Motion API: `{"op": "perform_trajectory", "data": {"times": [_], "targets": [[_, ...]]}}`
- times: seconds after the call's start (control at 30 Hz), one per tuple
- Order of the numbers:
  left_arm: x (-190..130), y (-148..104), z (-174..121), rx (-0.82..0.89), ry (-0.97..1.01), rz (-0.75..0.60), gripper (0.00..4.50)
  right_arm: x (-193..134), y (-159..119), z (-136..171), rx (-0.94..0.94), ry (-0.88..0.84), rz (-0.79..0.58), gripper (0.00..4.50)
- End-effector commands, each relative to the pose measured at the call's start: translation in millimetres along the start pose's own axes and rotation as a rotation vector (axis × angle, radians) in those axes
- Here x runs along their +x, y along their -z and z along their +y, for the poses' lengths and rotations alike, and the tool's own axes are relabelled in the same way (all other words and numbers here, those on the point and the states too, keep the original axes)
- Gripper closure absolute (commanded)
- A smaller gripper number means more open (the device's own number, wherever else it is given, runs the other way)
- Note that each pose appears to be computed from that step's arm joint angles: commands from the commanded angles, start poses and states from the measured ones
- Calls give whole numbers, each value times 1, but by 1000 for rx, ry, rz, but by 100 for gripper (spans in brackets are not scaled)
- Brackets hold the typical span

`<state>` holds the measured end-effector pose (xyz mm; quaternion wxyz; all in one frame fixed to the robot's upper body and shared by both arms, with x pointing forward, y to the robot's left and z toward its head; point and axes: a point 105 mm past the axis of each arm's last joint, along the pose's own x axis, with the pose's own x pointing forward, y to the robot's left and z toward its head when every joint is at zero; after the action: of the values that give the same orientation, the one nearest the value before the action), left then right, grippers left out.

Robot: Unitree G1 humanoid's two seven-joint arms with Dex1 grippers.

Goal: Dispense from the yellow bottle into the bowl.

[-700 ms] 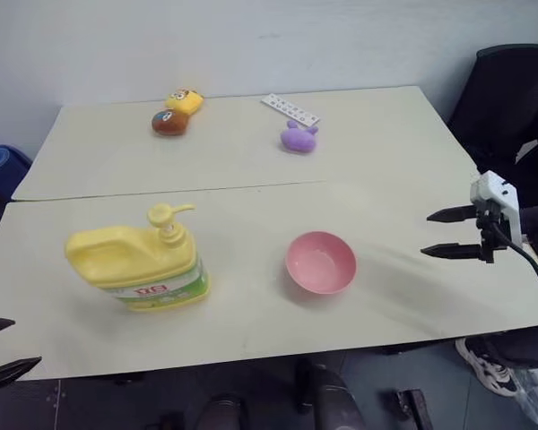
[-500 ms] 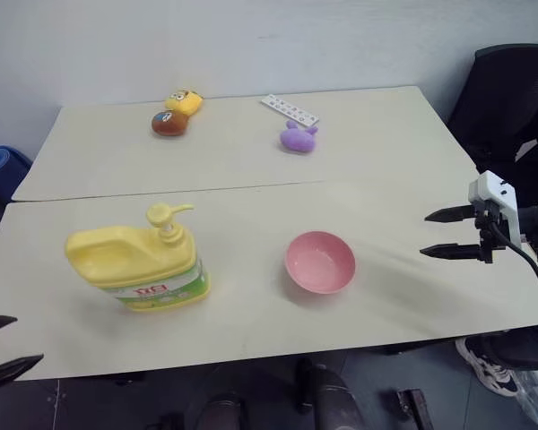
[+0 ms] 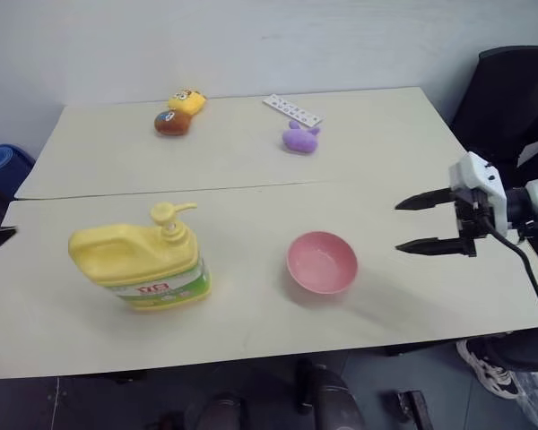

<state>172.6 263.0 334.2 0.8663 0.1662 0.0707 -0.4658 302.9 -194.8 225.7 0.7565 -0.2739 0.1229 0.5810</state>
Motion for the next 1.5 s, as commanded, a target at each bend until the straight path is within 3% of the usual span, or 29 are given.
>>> {"op": "perform_trajectory", "data": {"times": [0.03, 0.13, 0.3, 0.47, 0.73, 0.87, 1.03, 1.37, 1.5], "targets": [[33, 0, -35, 31, 226, 68, 0, 22, -11, 16, -11, -15, 15, 2], [53, 27, -56, 124, 334, 202, 0, 39, -2, 38, -36, -70, 91, 2], [67, 40, -77, 123, 434, 245, 0, 53, -3, 73, -48, -170, 83, 2], [77, 53, -72, 145, 418, 260, 0, 85, 11, 73, -95, -86, 123, 2], [91, 54, -62, 177, 386, 237, 0, 128, 29, 64, -139, -2, 135, 2], [93, 47, -62, 177, 390, 219, 0, 135, 33, 59, -104, 16, 131, 91], [95, 42, -62, 179, 382, 211, 0, 142, 40, 65, -95, 0, 133, 265], [96, 37, -54, 158, 344, 198, 0, 151, 49, 66, -80, -2, 140, 265], [98, 35, -52, 161, 340, 190, 0, 151, 48, 62, -76, 7, 133, 360]]}}
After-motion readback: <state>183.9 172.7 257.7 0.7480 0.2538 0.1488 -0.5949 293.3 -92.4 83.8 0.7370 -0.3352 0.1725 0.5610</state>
